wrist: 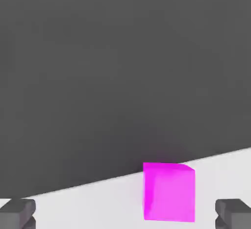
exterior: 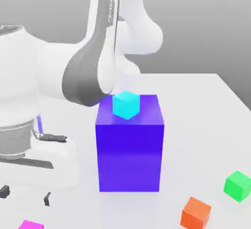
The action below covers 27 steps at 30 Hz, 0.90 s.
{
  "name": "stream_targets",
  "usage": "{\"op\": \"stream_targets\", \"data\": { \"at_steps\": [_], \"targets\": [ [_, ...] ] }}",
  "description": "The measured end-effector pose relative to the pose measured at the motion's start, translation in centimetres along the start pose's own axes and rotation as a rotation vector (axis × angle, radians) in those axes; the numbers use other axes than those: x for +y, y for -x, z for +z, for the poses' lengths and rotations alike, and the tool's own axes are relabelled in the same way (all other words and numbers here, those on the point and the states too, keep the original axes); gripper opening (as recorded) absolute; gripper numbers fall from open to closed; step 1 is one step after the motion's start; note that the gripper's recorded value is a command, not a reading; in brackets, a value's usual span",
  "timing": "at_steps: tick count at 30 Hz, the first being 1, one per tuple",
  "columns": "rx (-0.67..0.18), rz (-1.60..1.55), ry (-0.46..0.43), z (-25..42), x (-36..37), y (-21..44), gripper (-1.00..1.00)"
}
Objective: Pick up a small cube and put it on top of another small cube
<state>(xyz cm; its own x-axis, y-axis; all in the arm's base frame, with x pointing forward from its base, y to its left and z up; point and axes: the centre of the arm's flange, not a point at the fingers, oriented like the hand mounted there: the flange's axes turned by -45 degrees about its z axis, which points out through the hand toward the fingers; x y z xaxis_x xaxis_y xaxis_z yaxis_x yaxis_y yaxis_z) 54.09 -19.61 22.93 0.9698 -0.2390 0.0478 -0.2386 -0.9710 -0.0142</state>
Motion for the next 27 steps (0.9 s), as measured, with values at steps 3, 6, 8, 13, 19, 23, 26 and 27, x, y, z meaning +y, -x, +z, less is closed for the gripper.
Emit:
{"op": "stream_targets", "data": {
  "at_steps": [3, 6, 8, 13, 19, 23, 26, 27],
  "targets": [
    [-0.041, 0.011, 0.013, 4.9, 1.3, 0.6, 0.0],
    [-0.047, 0.013, 0.015, 9.4, 1.6, 0.9, -1.0],
    [-0.047, 0.013, 0.014, 9.4, 1.6, 0.9, -1.0],
    [-0.048, 0.013, 0.014, 9.5, 1.6, 0.9, -1.0],
    [-0.054, -0.102, -0.003, 3.7, -4.1, 1.0, -1.0],
    [-0.062, -0.318, -0.024, 2.7, -13.9, 3.3, -1.0],
    [-0.066, -0.491, -0.034, 1.9, -20.9, 6.3, -1.0],
    [-0.066, -0.552, -0.036, 1.6, -23.2, 7.6, -1.0]
  ]
}}
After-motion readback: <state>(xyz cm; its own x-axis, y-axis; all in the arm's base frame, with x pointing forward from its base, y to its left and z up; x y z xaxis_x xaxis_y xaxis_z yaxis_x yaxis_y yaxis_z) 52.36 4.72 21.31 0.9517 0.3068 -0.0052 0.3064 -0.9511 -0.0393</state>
